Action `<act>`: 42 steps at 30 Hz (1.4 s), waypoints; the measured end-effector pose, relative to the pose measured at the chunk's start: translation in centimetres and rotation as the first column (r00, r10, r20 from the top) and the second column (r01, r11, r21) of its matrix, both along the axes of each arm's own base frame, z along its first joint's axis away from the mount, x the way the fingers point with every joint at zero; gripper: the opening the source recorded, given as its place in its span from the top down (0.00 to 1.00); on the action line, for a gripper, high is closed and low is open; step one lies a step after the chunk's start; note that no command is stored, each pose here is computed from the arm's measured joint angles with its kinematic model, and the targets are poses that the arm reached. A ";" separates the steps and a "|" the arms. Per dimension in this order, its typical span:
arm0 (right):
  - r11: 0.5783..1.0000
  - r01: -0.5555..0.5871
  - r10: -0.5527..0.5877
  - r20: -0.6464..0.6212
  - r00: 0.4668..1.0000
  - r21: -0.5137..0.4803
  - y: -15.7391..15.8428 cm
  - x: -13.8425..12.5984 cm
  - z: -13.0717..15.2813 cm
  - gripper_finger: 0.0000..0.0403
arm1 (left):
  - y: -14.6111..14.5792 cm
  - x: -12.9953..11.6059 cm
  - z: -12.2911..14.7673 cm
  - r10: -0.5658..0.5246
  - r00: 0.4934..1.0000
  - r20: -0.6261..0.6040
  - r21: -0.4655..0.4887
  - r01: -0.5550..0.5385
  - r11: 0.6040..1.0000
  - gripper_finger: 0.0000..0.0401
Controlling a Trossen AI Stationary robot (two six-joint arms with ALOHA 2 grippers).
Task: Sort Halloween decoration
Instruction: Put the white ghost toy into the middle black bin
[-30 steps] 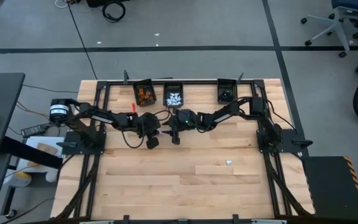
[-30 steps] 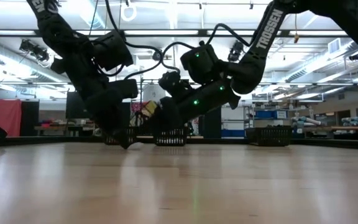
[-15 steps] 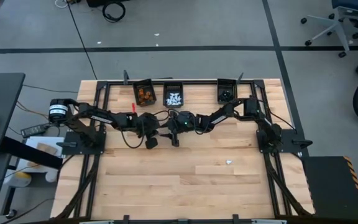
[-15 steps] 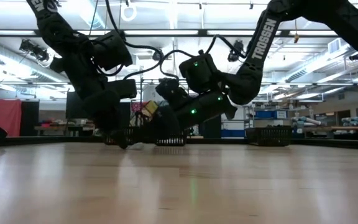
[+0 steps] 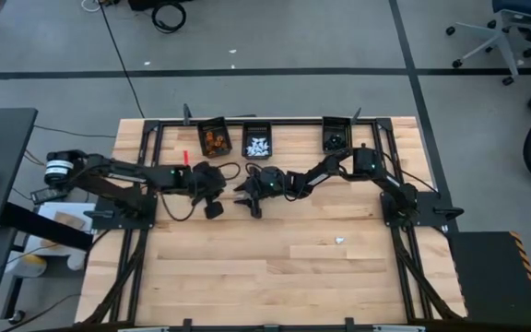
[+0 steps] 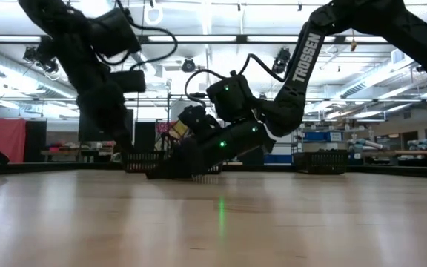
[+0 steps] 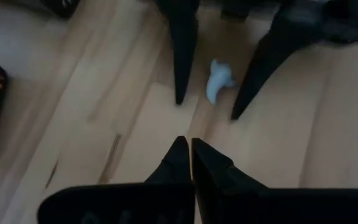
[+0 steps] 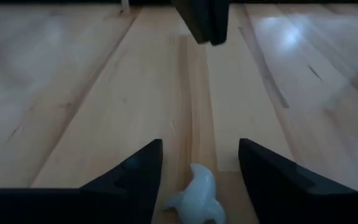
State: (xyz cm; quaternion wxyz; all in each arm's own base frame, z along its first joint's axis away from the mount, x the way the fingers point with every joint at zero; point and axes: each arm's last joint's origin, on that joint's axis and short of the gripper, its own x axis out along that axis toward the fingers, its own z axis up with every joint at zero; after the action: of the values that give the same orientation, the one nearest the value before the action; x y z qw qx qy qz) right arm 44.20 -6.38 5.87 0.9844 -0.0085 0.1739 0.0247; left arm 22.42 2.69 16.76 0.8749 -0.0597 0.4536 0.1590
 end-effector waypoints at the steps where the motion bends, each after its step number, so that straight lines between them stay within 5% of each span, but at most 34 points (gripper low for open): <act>1: 1.000 0.000 0.000 0.013 1.000 0.011 -0.1 0.0 -0.3 0.47 | -0.1 -0.1 0.3 0.003 1.000 0.016 -0.003 -0.003 1.000 1.00; 7: 1.000 -0.009 0.008 0.038 0.999 0.029 -0.3 0.0 -1.2 0.53 | -0.7 -1.0 1.6 0.008 0.999 0.050 -0.018 -0.007 1.000 1.00; 16: 1.000 -0.008 0.008 0.012 1.000 0.006 0.1 -0.1 -1.5 0.77 | -1.3 -1.3 1.8 -0.015 0.999 0.046 -0.022 0.016 1.000 1.00; 42: 0.992 -0.018 0.008 -0.083 0.997 -0.123 0.2 -0.5 2.5 0.76 | -1.3 -1.4 1.7 0.000 1.000 0.029 -0.033 0.001 0.999 1.00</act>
State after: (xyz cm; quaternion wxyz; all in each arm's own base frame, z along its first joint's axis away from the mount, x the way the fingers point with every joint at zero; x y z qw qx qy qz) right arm 43.70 -6.22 8.35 0.9738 -0.0697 0.2156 0.0206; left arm 21.00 1.35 18.45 0.8803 -0.0761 0.4435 0.1504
